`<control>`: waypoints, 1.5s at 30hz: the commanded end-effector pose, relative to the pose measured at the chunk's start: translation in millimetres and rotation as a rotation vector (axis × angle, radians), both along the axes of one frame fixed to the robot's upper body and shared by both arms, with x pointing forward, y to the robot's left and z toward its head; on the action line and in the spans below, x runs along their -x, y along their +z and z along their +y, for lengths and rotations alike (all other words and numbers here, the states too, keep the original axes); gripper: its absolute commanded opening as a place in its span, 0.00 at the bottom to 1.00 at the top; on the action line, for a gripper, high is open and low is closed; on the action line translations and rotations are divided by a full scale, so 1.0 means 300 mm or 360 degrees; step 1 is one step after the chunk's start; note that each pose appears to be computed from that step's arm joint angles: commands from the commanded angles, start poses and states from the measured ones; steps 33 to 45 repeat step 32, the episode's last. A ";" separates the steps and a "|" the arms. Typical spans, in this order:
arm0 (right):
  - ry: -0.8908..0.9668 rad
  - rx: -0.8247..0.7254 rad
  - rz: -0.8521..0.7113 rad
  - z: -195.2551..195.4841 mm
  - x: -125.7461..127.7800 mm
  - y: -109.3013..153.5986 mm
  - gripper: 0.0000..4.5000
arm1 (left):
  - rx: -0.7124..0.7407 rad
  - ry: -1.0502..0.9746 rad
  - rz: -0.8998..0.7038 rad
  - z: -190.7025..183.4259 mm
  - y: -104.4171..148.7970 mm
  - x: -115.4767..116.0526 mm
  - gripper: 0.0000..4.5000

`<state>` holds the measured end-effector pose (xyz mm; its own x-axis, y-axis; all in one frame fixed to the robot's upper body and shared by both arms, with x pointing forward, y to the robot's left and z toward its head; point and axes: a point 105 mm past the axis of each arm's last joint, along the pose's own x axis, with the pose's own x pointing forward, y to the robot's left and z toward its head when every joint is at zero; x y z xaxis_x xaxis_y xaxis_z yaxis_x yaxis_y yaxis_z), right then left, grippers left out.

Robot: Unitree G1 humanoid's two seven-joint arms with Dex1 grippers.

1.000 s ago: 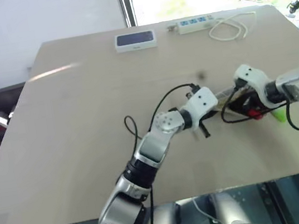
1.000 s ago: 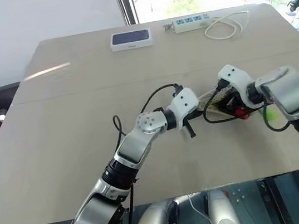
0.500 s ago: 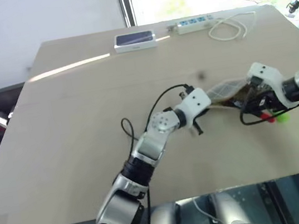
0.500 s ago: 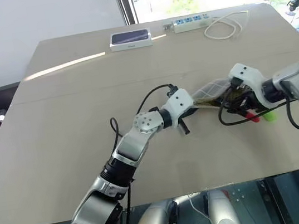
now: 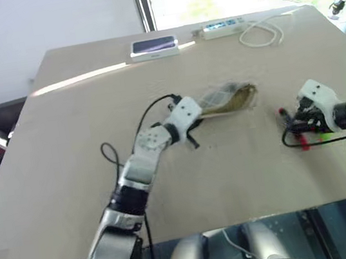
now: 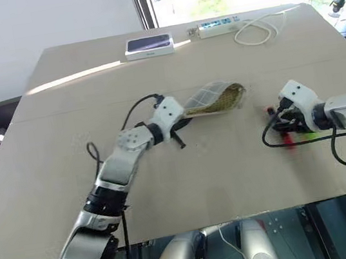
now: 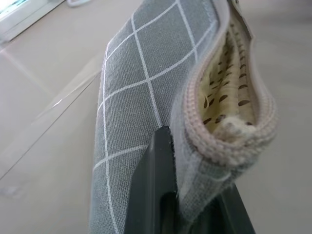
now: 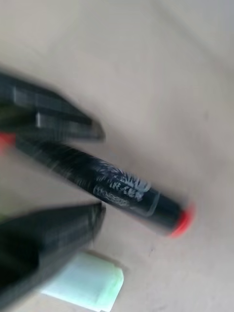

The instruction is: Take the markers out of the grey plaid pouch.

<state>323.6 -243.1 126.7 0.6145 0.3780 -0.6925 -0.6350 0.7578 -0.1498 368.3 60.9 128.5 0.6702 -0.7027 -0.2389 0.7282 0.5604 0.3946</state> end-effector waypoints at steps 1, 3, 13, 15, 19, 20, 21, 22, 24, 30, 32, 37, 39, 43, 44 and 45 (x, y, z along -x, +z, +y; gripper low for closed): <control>-0.0026 -0.0046 -0.0167 -0.012 -0.019 0.081 0.72 | 0.0095 0.0039 -0.0054 0.058 0.067 0.010 0.07; 0.0003 -0.0148 -0.0236 -0.006 -0.016 0.120 0.72 | 0.0140 0.0054 -0.0028 0.102 0.076 0.023 0.22; 0.0085 -0.0459 -0.0386 -0.076 0.115 0.164 0.72 | 0.0025 0.0346 -0.0047 0.353 0.047 0.070 0.96; 0.0076 -0.0485 -0.0401 -0.096 0.142 0.151 0.72 | 0.0068 0.0356 0.0027 0.377 0.026 0.103 0.96; 0.0150 -0.0549 -0.0732 -0.129 0.215 0.185 0.72 | 0.0234 0.0324 0.0224 0.419 -0.012 0.200 0.96; 0.0153 -0.0564 -0.0711 -0.141 0.236 0.172 0.72 | 0.0283 0.0318 0.0264 0.434 -0.018 0.227 0.96; 0.0146 -0.0552 -0.0671 -0.155 0.253 0.152 0.72 | 0.0323 0.0317 0.0303 0.450 -0.028 0.251 0.96; 0.0118 -0.0508 -0.0591 -0.178 0.268 0.119 0.72 | 0.0335 0.0323 0.0345 0.472 -0.043 0.278 0.96; 0.0120 -0.0348 -0.0490 -0.221 0.300 0.063 0.72 | 0.0336 0.0312 0.0427 0.501 -0.072 0.330 0.96; 0.0203 -0.0288 -0.0344 -0.269 0.371 0.005 0.72 | 0.0313 0.0251 0.0592 0.523 -0.138 0.446 0.96; 0.0262 -0.0245 -0.0318 -0.278 0.389 -0.010 0.72 | 0.0312 0.0247 0.0593 0.524 -0.145 0.463 0.96; 0.0262 -0.0245 -0.0318 -0.278 0.389 -0.010 0.72 | 0.0312 0.0247 0.0593 0.524 -0.145 0.463 0.96; 0.0262 -0.0245 -0.0318 -0.278 0.389 -0.010 0.72 | 0.0312 0.0247 0.0593 0.524 -0.145 0.463 0.96; 0.0262 -0.0245 -0.0318 -0.278 0.389 -0.010 0.72 | 0.0312 0.0247 0.0593 0.524 -0.145 0.463 0.96; 0.0262 -0.0245 -0.0318 -0.278 0.389 -0.010 0.72 | 0.0312 0.0247 0.0593 0.524 -0.145 0.463 0.96; 0.0262 -0.0245 -0.0318 -0.278 0.389 -0.010 0.72 | 0.0312 0.0247 0.0593 0.524 -0.145 0.463 0.96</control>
